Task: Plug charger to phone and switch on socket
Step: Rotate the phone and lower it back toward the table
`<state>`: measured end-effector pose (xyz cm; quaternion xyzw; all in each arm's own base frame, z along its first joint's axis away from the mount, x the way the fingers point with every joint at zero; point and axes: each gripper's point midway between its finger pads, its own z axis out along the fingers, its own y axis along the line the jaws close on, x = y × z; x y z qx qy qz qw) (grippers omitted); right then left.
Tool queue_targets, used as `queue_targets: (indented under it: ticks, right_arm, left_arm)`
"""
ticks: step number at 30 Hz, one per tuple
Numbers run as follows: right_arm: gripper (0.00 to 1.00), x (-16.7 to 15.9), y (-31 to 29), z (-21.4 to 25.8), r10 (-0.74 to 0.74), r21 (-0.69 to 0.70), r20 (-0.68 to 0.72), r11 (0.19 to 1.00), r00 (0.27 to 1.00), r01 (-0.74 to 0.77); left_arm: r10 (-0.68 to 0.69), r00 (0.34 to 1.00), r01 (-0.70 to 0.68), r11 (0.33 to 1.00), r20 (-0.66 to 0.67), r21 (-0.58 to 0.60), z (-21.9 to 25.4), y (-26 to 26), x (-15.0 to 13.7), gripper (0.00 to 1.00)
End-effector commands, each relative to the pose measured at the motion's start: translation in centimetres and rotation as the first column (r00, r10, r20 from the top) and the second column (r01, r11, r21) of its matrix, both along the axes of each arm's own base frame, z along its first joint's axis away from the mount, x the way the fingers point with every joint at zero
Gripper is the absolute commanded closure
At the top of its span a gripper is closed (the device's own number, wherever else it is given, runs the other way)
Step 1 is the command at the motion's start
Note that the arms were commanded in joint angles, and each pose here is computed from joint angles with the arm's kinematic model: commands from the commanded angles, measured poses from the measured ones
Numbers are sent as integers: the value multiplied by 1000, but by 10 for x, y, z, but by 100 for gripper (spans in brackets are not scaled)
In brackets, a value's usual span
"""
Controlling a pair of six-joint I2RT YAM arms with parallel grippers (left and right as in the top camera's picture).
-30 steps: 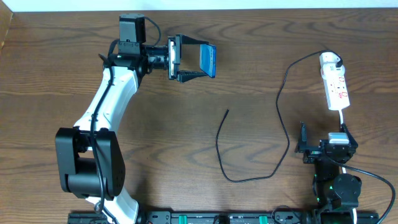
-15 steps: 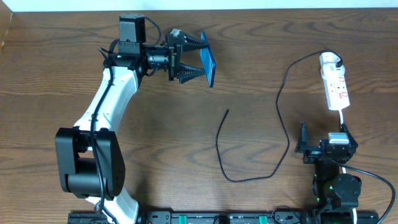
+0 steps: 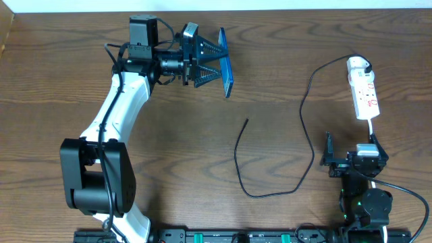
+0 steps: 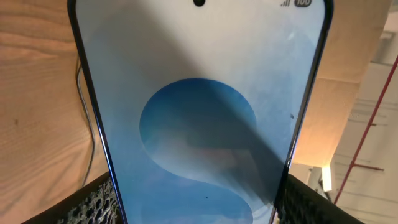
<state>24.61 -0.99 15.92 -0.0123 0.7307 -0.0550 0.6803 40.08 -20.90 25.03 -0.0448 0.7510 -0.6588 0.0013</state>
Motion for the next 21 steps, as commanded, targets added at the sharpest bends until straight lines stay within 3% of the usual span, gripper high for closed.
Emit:
queue_targets:
  ticks: [1, 17, 21]
  right_arm:
    - [1, 0, 0, -1, 1, -13, -1, 1000, 1000, -1]
    - [1, 0, 0, -1, 1, -13, -1, 1000, 1000, -1]
    - [1, 0, 0, -1, 1, -13, -1, 1000, 1000, -1]
  left_arm:
    - [-28, 993, 30, 999, 119, -17, 20, 1, -6, 93]
    - [4, 980, -11, 999, 200, 31, 12, 2, 2, 93]
    - [52, 981, -74, 991, 189, 111, -6, 6, 9, 93]
